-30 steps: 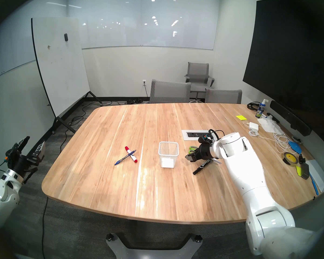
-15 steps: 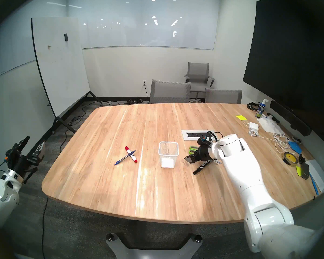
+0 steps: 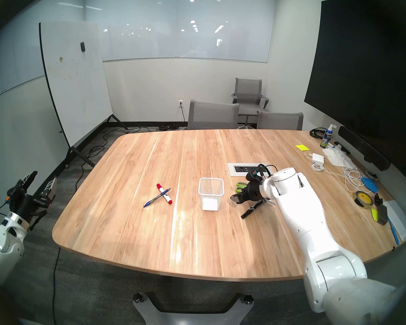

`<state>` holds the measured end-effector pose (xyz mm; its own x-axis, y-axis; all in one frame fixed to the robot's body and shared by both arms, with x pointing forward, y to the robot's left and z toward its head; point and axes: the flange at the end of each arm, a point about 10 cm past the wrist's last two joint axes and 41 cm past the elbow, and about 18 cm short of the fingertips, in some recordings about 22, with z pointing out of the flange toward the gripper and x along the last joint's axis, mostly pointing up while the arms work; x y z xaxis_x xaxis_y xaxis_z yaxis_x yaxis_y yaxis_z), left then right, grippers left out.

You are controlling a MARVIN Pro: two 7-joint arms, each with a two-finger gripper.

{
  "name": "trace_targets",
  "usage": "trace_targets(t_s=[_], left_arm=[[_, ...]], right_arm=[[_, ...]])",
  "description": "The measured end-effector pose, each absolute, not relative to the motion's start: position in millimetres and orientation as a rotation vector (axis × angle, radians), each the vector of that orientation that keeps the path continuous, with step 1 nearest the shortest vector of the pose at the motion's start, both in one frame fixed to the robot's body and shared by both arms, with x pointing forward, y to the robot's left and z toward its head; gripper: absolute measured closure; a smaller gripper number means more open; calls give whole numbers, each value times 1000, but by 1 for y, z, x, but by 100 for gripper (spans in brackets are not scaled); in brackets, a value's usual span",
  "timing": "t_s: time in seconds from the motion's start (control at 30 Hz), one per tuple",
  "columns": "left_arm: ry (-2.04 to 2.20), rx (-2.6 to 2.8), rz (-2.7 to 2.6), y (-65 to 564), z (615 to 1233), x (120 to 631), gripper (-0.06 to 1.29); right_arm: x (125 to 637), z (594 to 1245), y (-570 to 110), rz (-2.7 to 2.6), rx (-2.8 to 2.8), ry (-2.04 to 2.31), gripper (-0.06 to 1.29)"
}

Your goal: Place the pen, the marker, and the scissors into the pen holder

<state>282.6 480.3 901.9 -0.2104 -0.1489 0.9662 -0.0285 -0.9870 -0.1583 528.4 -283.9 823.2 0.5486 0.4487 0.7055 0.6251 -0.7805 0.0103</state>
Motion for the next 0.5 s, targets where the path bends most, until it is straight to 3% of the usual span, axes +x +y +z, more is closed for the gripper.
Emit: trace_targets(t_s=[0.5], left_arm=[[217, -1923, -2376, 480, 902, 283, -4]], right_arm=[[527, 829, -277, -1006, -2544, -1114, 0]])
